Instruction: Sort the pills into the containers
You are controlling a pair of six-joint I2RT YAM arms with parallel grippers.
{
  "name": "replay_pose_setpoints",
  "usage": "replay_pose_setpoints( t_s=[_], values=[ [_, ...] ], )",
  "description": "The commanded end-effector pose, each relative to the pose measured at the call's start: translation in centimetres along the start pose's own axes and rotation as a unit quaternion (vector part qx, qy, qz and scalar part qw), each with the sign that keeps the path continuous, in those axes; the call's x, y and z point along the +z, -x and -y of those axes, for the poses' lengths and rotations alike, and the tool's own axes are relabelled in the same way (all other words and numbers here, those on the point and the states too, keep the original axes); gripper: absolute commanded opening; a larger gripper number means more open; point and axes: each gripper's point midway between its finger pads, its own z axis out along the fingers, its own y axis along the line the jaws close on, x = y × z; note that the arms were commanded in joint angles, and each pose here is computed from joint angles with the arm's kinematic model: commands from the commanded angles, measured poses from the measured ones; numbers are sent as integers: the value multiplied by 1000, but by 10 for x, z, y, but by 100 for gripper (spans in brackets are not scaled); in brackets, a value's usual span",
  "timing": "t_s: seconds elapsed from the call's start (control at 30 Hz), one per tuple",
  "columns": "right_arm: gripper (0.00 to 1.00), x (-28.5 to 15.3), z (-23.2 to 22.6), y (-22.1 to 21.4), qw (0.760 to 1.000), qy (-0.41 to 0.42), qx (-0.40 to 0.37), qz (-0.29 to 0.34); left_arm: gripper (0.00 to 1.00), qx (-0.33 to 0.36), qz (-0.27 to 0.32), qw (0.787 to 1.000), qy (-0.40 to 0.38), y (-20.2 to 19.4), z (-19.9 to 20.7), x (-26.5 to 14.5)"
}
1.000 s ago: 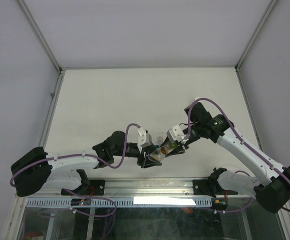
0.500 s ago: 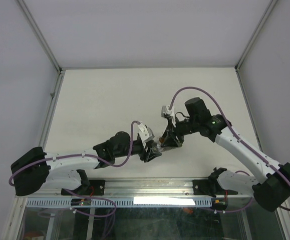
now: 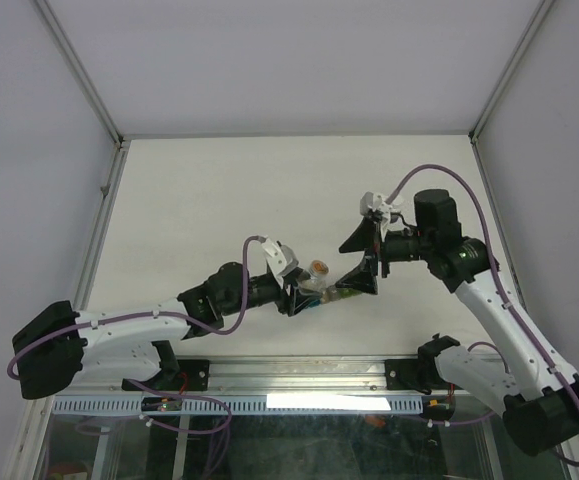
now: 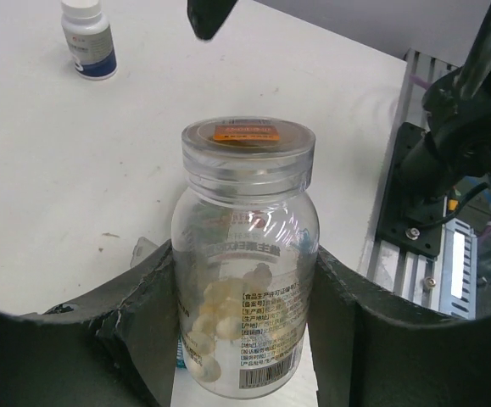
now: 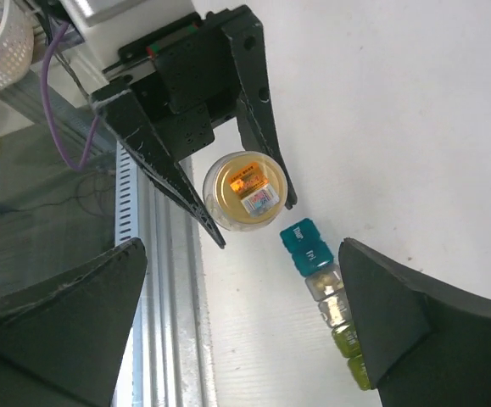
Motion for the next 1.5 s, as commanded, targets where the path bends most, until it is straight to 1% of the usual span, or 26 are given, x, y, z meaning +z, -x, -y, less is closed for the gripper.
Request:
replay_pose_setpoints(
  t_s=[0.0,0.07,0.1,0.17,0.23,0.3,0.4,0.53,0.6,0.67,0.83,0.87,1.0,1.23,1.3,1.37,1.43,1.47],
  values=[
    [99,-9,-18,5,995,41,-94,17,0,2,49,997,-68,24,26,-10],
    [99,-12,-22,1,985,61,-158,11,0,14,50,993,-108,24,38,-15],
    [99,-12,-23,0,974,75,-215,10,0,23,48,990,-132,22,45,-18],
    [99,-13,-34,-1,956,113,-271,16,0,33,42,983,-174,18,54,-23],
    [99,-10,-47,1,942,154,-296,28,0,29,30,977,-210,14,60,-26],
    [99,0,-58,-3,932,189,-308,14,0,22,20,972,-233,13,62,-26],
    [93,14,-60,-11,929,202,-311,-8,0,17,8,969,-247,12,63,-23],
    [81,20,-58,-14,932,196,-303,-12,0,11,-3,969,-247,6,61,-18],
    [76,22,-56,-15,934,190,-301,-13,0,9,-5,969,-247,5,60,-16],
    [74,25,-54,-19,936,185,-300,-17,0,7,-5,968,-249,5,61,-14],
    [73,31,-51,-27,936,184,-298,-29,0,6,-1,969,-249,7,60,-14],
    [71,31,-51,-28,936,185,-298,-31,0,5,-1,969,-249,7,60,-14],
    [58,32,-53,-30,936,187,-296,-34,0,2,1,969,-246,7,59,-14],
    [28,31,-56,-30,940,189,-283,-34,0,1,8,972,-233,11,55,-14],
    [22,33,-54,-31,948,183,-257,-41,0,-2,20,978,-206,18,48,-11],
    [18,37,-47,-34,962,166,-208,-60,0,-3,45,985,-166,33,38,-9],
    [16,43,-33,-37,979,128,-129,-91,0,6,76,990,-115,49,28,-6],
    [14,47,-23,-38,985,99,-96,-108,0,16,91,993,-76,55,21,-4]
  ],
)
